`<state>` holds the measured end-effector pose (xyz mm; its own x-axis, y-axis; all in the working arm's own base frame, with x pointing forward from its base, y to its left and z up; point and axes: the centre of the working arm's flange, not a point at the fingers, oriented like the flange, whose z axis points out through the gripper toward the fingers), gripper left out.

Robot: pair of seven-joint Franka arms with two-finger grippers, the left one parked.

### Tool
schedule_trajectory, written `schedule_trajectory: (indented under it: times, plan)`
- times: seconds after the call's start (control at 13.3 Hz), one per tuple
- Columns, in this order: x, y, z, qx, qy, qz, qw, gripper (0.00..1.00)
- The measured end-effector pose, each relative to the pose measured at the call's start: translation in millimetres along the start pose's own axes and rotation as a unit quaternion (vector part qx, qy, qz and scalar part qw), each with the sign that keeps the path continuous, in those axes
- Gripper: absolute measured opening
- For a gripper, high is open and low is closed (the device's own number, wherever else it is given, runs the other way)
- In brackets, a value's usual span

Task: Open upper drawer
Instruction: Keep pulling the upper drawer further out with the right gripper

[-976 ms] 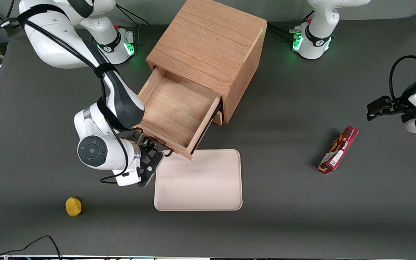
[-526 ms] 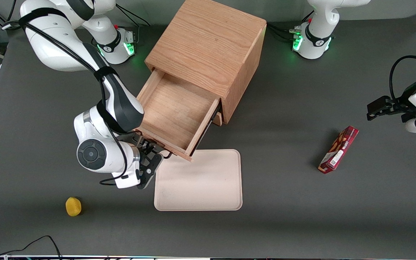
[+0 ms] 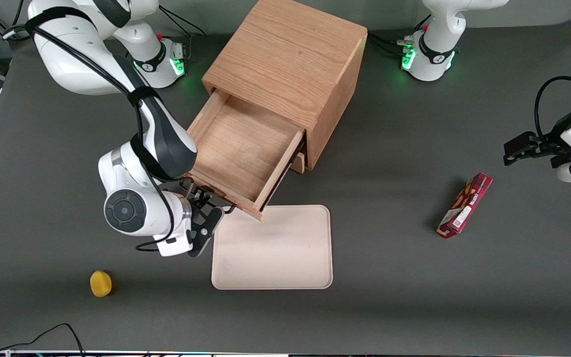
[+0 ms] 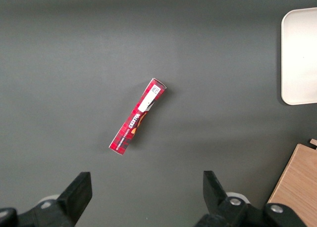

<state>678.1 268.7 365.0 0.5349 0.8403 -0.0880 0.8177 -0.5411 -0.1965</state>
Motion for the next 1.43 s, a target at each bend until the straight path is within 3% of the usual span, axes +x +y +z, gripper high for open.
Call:
schedule_trajectory:
  times: [1.43]
  plan:
    - [0,-12,-24,0.013,-0.011,0.013,0.9998,1.0]
